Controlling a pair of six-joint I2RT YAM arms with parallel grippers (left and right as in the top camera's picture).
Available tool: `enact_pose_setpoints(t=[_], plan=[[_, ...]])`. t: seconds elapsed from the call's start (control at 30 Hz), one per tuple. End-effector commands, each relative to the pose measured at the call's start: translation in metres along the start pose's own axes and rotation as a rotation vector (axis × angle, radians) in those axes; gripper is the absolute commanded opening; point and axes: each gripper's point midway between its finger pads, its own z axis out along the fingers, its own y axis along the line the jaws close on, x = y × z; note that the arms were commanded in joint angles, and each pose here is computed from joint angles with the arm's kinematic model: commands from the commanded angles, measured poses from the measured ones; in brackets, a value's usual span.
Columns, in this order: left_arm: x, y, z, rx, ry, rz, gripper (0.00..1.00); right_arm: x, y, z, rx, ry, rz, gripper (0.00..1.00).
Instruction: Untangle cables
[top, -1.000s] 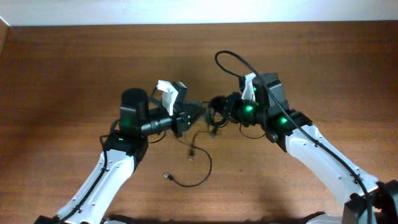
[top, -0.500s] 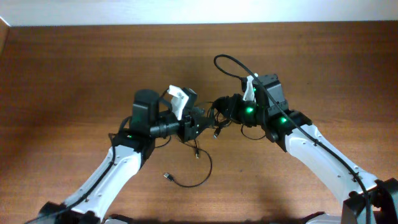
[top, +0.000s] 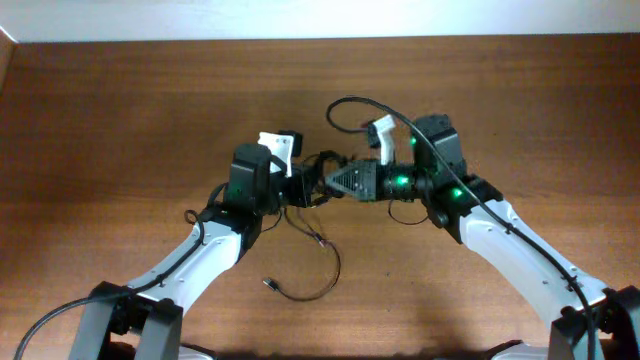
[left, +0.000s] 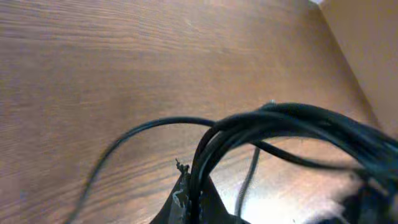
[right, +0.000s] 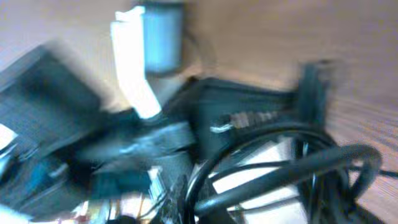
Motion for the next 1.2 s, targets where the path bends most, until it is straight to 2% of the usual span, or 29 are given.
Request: enact_pose_setpoints(t=[0.0, 0.1, 0.17, 0.2, 0.3, 0.33, 0.37, 0.4, 0.43, 0.5, 0.53, 0.6, 0.63, 0.67, 0.7, 0.77, 0.8, 0.83, 0.87, 0.9, 1.03, 1.07, 1.17], plan=[[-0.004, 0.014, 0.000, -0.075, -0.024, -0.048, 0.00, 0.018, 0.082, -0.018, -0.408, 0.137, -0.314, 0.04], [0.014, 0.016, 0.000, -0.077, 0.050, -0.076, 0.00, -0.015, 0.106, -0.038, -0.447, 0.023, -0.426, 0.04], [0.036, 0.022, -0.003, -0.100, 0.138, -0.080, 0.00, -0.063, 0.091, -0.069, -0.357, -0.168, -0.380, 0.04], [0.043, 0.022, -0.004, -0.100, 0.168, -0.045, 0.00, -0.092, 0.064, -0.092, -0.260, -0.295, -0.330, 0.04], [0.058, 0.033, -0.009, -0.151, 0.229, -0.015, 0.00, -0.131, -0.022, -0.142, 0.019, -0.510, -0.139, 0.04], [0.062, 0.054, -0.014, -0.276, 0.228, -0.064, 0.00, -0.129, -0.064, -0.155, 0.170, -0.553, -0.031, 0.04], [0.063, 0.078, -0.023, -0.437, 0.190, -0.190, 0.00, -0.120, -0.097, -0.162, 0.302, -0.558, 0.044, 0.04], [0.061, 0.093, -0.030, -0.537, 0.142, -0.275, 0.00, -0.108, -0.120, -0.164, 0.409, -0.542, 0.095, 0.04], [0.056, 0.094, -0.030, -0.549, 0.110, -0.311, 0.00, -0.095, -0.138, -0.167, 0.492, -0.519, 0.154, 0.04], [0.047, 0.092, -0.027, -0.527, 0.077, -0.305, 0.00, -0.077, -0.147, -0.162, 0.520, -0.460, 0.207, 0.07], [0.044, 0.091, -0.026, -0.521, 0.064, -0.304, 0.00, -0.058, -0.133, -0.143, 0.436, -0.347, 0.181, 0.36], [0.039, 0.090, -0.024, -0.511, 0.045, -0.299, 0.00, -0.020, -0.124, -0.113, 0.396, -0.200, 0.317, 0.67], [0.039, 0.088, -0.024, -0.505, 0.046, -0.300, 0.00, -0.005, -0.116, -0.097, 0.386, -0.139, 0.354, 0.78], [0.041, 0.088, -0.024, -0.502, 0.052, -0.301, 0.00, 0.003, -0.103, -0.071, 0.381, -0.085, 0.293, 0.98], [0.041, 0.088, -0.024, -0.503, 0.055, -0.302, 0.00, 0.003, -0.098, -0.053, 0.416, -0.082, 0.224, 0.99], [0.044, 0.082, -0.021, -0.467, 0.082, -0.276, 0.00, 0.002, -0.094, -0.027, 0.449, -0.104, 0.217, 0.99], [0.047, 0.075, -0.018, -0.423, 0.110, -0.244, 0.00, 0.002, -0.097, -0.013, 0.471, -0.107, 0.184, 0.90], [0.048, 0.071, -0.017, -0.395, 0.130, -0.209, 0.00, 0.005, -0.108, -0.005, 0.514, -0.114, 0.187, 0.88], [0.050, 0.067, -0.016, -0.368, 0.152, -0.156, 0.00, 0.008, -0.129, 0.009, 0.544, -0.115, 0.200, 0.78], [0.053, 0.060, -0.014, -0.320, 0.180, -0.097, 0.00, 0.006, -0.137, 0.016, 0.531, -0.120, 0.192, 0.75], [0.054, 0.058, -0.013, -0.305, 0.187, -0.083, 0.00, 0.006, -0.149, 0.021, 0.547, -0.126, 0.193, 0.74], [0.054, 0.058, -0.013, -0.305, 0.187, -0.083, 0.00, 0.007, -0.150, 0.021, 0.549, -0.123, 0.196, 0.67], [0.054, 0.056, -0.013, -0.302, 0.188, -0.081, 0.00, 0.013, -0.154, 0.019, 0.566, -0.105, 0.213, 0.27]])
